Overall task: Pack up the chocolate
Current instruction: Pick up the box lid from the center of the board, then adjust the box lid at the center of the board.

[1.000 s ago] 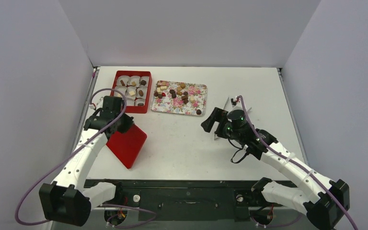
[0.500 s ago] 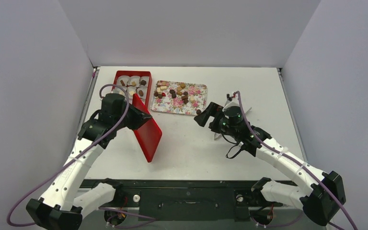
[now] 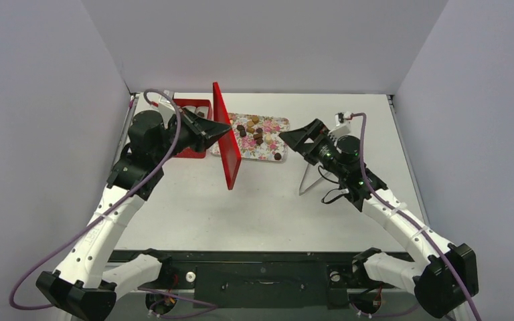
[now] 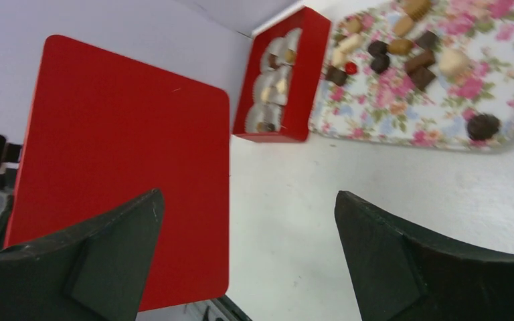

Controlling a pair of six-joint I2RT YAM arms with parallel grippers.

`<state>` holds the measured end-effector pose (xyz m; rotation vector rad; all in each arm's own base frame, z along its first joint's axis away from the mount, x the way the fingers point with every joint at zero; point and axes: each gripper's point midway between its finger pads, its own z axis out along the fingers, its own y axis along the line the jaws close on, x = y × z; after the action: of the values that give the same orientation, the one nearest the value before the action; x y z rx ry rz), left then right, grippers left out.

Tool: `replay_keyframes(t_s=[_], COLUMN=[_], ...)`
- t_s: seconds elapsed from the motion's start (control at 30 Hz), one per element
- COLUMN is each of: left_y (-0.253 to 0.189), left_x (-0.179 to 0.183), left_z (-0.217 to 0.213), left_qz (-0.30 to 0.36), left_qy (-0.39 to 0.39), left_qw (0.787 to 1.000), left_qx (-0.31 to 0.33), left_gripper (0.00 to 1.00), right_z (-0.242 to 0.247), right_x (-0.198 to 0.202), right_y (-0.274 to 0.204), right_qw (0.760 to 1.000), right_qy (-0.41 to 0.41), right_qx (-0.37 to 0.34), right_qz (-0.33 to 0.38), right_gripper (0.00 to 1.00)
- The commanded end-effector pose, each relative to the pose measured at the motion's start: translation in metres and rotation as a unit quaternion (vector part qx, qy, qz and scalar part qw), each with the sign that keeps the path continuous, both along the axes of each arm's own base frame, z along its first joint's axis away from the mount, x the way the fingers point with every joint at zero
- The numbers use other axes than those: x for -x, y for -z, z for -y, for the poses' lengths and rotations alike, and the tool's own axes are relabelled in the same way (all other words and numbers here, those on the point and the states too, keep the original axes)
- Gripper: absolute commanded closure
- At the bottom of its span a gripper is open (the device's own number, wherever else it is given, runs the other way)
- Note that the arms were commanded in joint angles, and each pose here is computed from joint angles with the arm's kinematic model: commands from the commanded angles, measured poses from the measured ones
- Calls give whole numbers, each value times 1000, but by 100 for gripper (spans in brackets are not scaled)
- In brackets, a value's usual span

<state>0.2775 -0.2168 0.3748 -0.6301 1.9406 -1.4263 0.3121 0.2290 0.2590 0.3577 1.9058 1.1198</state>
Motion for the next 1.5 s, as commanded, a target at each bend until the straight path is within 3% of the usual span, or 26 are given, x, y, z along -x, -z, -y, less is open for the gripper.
replay_keyframes(t_s=[0.0, 0.1, 0.43, 0.77, 1.1, 1.23, 1.47], left_y=[-115, -148, -207, -222, -228, -222, -218], left_x=[14, 23, 31, 39, 43, 41, 43], left_z=[17, 20, 14, 11, 11, 11, 12], left_qz=[176, 232, 246, 263, 274, 269, 270], left_qy=[72, 96, 116, 120, 134, 135, 148], left_qw=[978, 961, 924, 910, 899, 898, 891], left_qx=[88, 117, 270, 298, 316, 322, 334], left_gripper=[100, 100, 100, 100, 100, 100, 100], right_z=[-9, -8, -12, -52, -85, -78, -68], right_x=[-2, -1, 10, 2, 5, 18, 39], right_y=[-81, -117, -190, -185, -162, -182, -202], right_qw=[985, 968, 895, 874, 873, 840, 804], right_qy=[-48, -76, -169, -210, -214, -238, -266], right_qx=[-127, -176, -343, -405, -421, -468, -511], right_qz=[110, 161, 229, 169, 123, 138, 148], right_gripper=[5, 3, 3, 2, 2, 3, 4])
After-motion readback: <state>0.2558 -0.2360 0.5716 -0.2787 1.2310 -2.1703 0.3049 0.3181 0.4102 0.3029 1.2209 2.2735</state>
